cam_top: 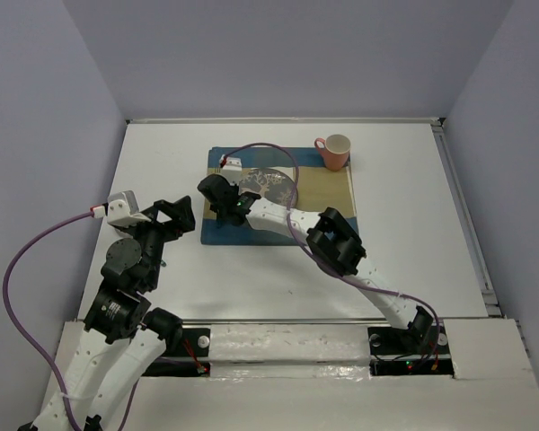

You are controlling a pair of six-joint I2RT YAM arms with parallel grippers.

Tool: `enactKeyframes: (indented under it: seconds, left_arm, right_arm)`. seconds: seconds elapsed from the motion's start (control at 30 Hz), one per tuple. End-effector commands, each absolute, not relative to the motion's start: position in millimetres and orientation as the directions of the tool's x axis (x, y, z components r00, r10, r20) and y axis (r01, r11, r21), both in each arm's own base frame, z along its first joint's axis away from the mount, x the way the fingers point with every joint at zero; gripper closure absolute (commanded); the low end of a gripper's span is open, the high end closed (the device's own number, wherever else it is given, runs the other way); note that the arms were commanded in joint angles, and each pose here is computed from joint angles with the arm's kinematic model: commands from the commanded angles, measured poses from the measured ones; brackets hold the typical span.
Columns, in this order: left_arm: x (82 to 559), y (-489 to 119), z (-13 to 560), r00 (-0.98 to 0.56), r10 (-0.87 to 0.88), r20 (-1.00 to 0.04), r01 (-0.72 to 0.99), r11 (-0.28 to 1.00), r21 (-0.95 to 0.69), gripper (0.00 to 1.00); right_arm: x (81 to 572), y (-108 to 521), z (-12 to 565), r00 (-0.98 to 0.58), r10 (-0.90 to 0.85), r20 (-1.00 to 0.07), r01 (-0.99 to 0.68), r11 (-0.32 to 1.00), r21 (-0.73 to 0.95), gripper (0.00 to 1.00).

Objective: Set the dinner table for one person

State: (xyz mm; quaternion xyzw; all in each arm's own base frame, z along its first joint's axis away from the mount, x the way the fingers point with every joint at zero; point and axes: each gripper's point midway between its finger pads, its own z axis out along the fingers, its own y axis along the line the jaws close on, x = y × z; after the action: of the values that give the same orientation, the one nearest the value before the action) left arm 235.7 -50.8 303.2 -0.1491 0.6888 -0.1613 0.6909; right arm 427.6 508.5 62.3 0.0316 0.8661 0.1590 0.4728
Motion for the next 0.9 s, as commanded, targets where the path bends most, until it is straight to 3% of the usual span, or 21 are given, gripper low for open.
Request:
enactKeyframes:
  seconds: [0.0, 0.57, 0.77, 0.8, 0.87]
  left_arm:
    - [235, -46, 330, 0.072, -0.449, -0.891, 0.029, 0.893, -0.448, 0.01]
    - [237, -44, 329, 0.077, -0.446, -0.891, 0.025, 0.895, -0.446, 0.01]
    - [237, -39, 341, 0.107, -0.464, -0.879, 0.019, 0.885, -0.465, 0.01]
    - [230, -42, 355, 0.132, -0.492, -0.861, 0.069, 0.871, -0.487, 0.01]
    - [216, -43, 384, 0.206, -0.533, -0.82, 0.157, 0.846, -0.51, 0.01]
  right_arm:
    - [434, 512, 71, -0.53, 0.249, -0.81, -0.082, 0.936, 0.342, 0.82]
    - [434, 513, 100, -0.505, 0.256, -0.824, -0.11, 0.928, 0.355, 0.62]
    - [404, 529, 153, -0.415, 0.234, -0.879, -0.256, 0.897, 0.36, 0.6]
    - [392, 541, 164, -0.398, 0.238, -0.886, -0.3, 0.879, 0.371, 0.54]
    - [377, 550, 174, -0.371, 0.192, -0.909, -0.376, 0.864, 0.336, 0.53]
